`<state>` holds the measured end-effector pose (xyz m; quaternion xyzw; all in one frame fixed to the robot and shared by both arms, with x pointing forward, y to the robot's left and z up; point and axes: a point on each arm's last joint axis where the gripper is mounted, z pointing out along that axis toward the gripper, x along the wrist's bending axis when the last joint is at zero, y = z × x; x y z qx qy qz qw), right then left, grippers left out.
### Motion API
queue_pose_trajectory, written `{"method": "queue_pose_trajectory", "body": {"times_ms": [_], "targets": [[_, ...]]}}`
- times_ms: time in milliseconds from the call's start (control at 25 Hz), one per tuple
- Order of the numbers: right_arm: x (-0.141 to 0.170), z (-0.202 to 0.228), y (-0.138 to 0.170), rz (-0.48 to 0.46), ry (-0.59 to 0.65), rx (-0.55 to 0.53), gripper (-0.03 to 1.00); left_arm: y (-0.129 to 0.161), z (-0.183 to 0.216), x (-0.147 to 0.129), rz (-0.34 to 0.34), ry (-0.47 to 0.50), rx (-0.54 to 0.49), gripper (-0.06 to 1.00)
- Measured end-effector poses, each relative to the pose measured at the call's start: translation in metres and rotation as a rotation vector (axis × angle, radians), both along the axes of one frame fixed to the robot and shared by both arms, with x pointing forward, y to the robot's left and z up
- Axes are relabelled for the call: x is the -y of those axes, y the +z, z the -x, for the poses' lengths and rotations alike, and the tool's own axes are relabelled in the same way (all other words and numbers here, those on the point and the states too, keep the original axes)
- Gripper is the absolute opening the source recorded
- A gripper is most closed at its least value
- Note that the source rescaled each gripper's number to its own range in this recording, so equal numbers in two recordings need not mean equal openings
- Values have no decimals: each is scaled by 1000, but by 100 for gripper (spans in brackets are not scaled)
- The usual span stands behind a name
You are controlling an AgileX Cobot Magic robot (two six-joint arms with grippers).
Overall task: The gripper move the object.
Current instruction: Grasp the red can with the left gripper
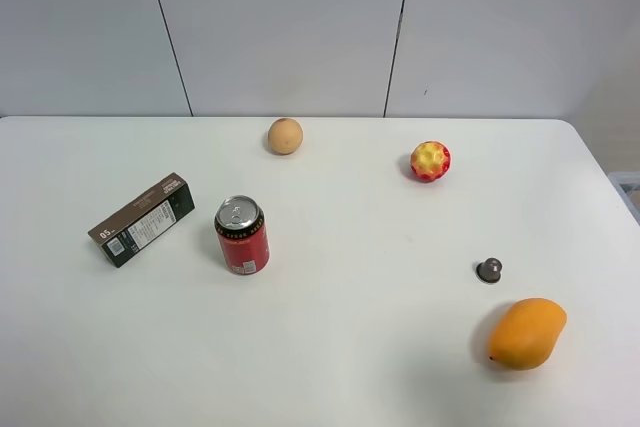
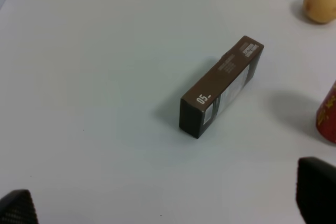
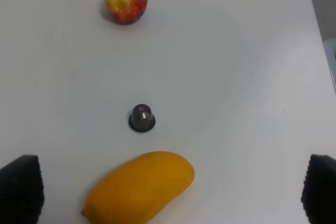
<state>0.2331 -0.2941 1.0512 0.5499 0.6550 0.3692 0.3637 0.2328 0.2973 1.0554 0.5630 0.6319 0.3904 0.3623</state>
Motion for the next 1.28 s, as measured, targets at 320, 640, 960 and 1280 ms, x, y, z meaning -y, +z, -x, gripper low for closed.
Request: {"method": "queue_pose_trajectory", "body": {"times_ms": [320, 640, 960, 1280], "targets": [[0, 0, 0, 0, 0, 0, 100, 0, 0, 0, 0, 0, 0, 100], [0, 0, 0, 0, 0, 0, 100, 0, 0, 4, -3, -44, 2, 100], [0, 0, 0, 0, 0, 0, 100, 29, -24, 15, 57, -197, 26, 100], [0, 0, 0, 0, 0, 0, 100, 48, -83, 10, 5, -287, -174, 100]]}}
